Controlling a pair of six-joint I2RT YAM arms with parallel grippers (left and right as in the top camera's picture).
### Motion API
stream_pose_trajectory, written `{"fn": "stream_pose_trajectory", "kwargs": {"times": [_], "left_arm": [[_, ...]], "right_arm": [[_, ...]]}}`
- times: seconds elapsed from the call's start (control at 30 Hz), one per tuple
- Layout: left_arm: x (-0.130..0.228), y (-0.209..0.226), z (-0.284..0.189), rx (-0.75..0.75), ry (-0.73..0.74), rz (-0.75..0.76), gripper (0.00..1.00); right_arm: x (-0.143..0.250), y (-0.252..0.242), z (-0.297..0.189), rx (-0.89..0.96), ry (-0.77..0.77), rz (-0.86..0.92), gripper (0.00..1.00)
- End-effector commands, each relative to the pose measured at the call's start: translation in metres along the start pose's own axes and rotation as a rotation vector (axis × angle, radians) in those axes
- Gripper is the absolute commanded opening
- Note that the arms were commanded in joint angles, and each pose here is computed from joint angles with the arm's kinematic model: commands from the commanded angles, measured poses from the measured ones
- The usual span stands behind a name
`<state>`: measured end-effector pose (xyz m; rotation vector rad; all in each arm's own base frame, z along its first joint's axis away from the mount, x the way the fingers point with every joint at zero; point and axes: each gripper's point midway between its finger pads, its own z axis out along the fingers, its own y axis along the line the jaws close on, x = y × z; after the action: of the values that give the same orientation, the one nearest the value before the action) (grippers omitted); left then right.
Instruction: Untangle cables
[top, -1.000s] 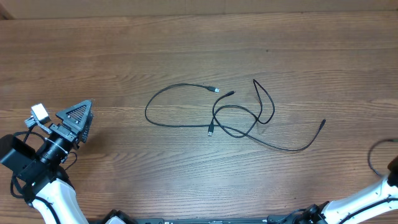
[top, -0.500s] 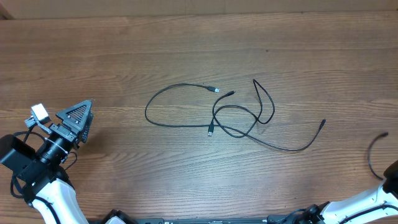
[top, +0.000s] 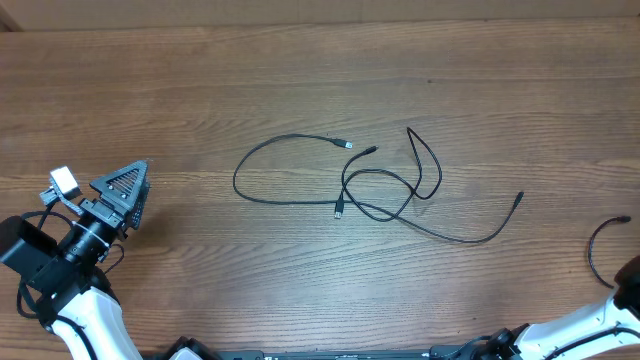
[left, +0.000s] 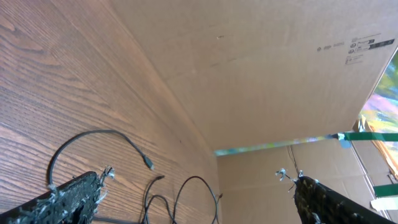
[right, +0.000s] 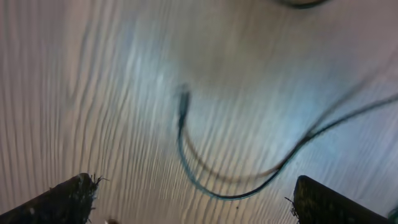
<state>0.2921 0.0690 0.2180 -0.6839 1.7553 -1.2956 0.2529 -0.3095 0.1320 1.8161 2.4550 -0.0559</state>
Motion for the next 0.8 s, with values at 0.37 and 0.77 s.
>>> {"fn": "stream_pose_trajectory", "kwargs": {"times": [0.37, 0.77], "left_arm": [[-0.003, -0.008, -0.001, 0.014, 0.003, 0.045, 1.00], [-0.003, -0.008, -0.001, 0.014, 0.003, 0.045, 0.99]], "right_arm": [[0.064, 0.034, 0.080, -0.041, 0.112, -0.231, 0.92], [0.075, 0.024, 0.121, -0.017, 0.083, -0.235, 0.49]]}}
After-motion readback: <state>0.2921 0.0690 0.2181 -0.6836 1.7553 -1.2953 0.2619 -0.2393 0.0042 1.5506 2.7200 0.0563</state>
